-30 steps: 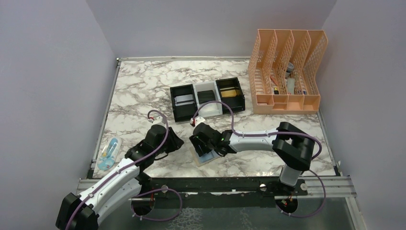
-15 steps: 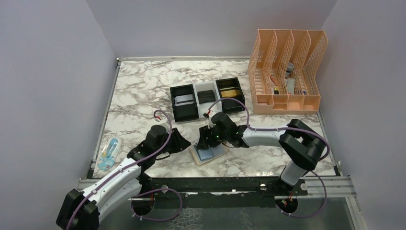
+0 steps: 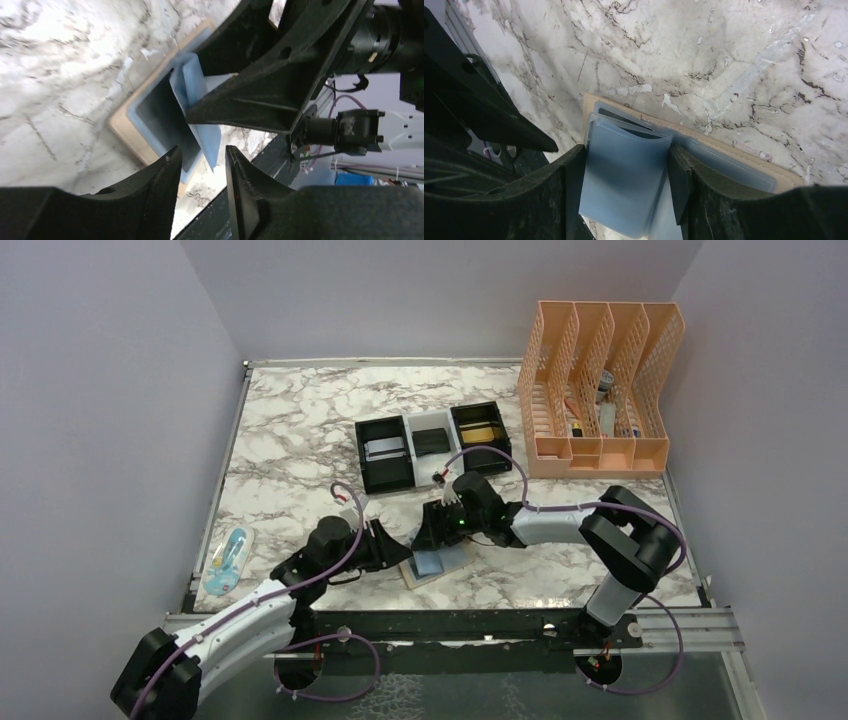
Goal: Take the credit cards out of the card holder
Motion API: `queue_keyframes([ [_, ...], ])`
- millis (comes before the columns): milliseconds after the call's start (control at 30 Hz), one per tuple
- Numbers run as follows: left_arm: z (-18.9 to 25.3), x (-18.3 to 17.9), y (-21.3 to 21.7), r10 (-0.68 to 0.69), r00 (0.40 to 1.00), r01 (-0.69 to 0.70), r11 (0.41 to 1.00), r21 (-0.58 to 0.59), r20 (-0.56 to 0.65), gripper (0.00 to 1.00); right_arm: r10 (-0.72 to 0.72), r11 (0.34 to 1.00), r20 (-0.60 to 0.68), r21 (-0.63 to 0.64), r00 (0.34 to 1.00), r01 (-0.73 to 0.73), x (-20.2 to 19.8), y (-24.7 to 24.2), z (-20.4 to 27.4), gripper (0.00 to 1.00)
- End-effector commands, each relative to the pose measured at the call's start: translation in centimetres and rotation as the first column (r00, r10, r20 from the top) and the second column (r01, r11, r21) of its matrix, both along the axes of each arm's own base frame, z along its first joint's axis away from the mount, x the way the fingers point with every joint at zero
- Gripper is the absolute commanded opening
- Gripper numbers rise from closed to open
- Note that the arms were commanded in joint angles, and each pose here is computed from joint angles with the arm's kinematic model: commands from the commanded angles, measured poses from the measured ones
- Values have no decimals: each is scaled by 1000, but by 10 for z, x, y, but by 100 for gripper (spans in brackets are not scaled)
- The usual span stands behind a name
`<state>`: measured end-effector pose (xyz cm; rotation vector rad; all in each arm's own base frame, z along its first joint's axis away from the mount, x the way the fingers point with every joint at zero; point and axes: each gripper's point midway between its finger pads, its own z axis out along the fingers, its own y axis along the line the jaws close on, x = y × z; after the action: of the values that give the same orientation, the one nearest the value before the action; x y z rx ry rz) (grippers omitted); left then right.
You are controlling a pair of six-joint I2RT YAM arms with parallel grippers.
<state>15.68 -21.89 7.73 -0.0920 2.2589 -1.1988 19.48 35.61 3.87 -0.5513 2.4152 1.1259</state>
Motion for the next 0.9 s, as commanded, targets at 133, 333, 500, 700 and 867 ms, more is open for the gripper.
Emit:
queue_keyframes([
  [133,4,-6,-22,-31,999,32,999,-12,38,44,23,1000,-62,2,998,-23,-13,-2,-9,57],
  [333,-8,-4,-24,-15,1000,14,1000,19,20,44,24,1000,-68,3,997,-24,-14,-1,-10,57],
  [500,-7,-3,-32,-16,999,16,1000,-3,32,44,29,1000,-68,7,997,-28,-14,0,-8,57],
  [700,1,-1,-49,-50,997,52,998,-36,56,43,33,999,-72,14,997,-32,-14,2,-6,57],
  [867,0,2,-56,-63,996,64,998,-24,55,40,41,999,-75,24,996,-40,-15,4,-3,58],
])
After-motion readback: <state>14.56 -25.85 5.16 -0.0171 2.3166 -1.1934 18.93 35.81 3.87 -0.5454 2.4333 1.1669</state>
